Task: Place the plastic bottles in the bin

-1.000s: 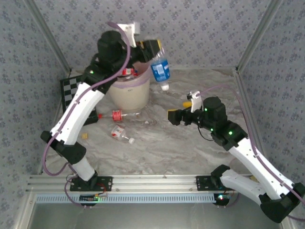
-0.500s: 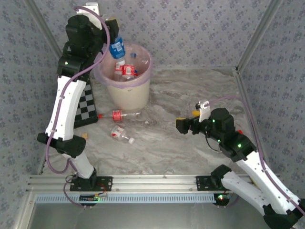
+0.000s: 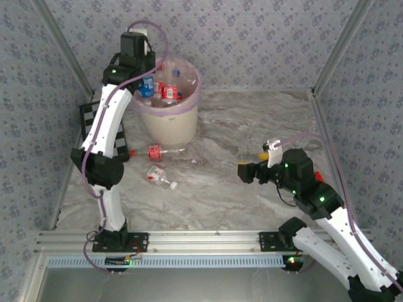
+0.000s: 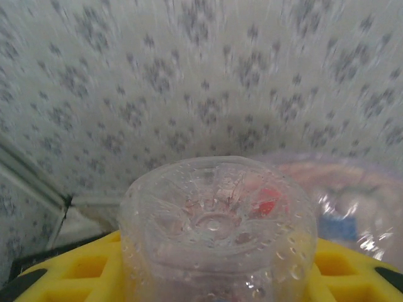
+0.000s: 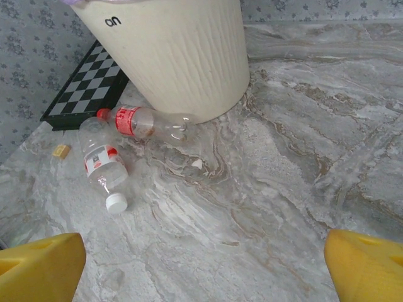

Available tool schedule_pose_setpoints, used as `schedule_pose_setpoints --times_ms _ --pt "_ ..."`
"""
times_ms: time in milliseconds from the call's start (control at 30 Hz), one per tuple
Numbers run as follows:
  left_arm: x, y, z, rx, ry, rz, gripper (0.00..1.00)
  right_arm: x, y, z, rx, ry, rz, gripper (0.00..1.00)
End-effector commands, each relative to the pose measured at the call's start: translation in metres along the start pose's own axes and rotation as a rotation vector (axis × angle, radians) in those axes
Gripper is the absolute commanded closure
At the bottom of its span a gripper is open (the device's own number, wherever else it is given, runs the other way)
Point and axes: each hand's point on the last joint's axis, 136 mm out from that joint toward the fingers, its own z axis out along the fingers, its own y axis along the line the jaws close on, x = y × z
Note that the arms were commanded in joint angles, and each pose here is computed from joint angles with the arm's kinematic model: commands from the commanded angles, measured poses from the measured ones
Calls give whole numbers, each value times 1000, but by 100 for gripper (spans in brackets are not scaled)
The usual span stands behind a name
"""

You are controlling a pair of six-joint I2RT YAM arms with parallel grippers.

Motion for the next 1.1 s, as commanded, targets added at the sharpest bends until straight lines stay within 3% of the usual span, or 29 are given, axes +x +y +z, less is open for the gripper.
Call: schedule_pose_setpoints --times_ms 0,400,567,667,767,1067 --pt "12 8 -1 -18 70 -32 100 11 -3 6 4 48 -3 1" --pt "88 -13 44 45 333 -34 100 17 -7 16 12 74 -2 1" --pt "102 -28 56 102 372 -66 99 23 -9 22 12 101 -26 1" --pt "104 -32 58 119 377 -72 92 29 -9 28 6 144 -45 0" --pt "99 -33 55 130 372 -68 83 36 -8 36 -9 190 -56 0" --pt "69 -26 25 146 310 -51 26 41 5 62 -9 274 -123 0"
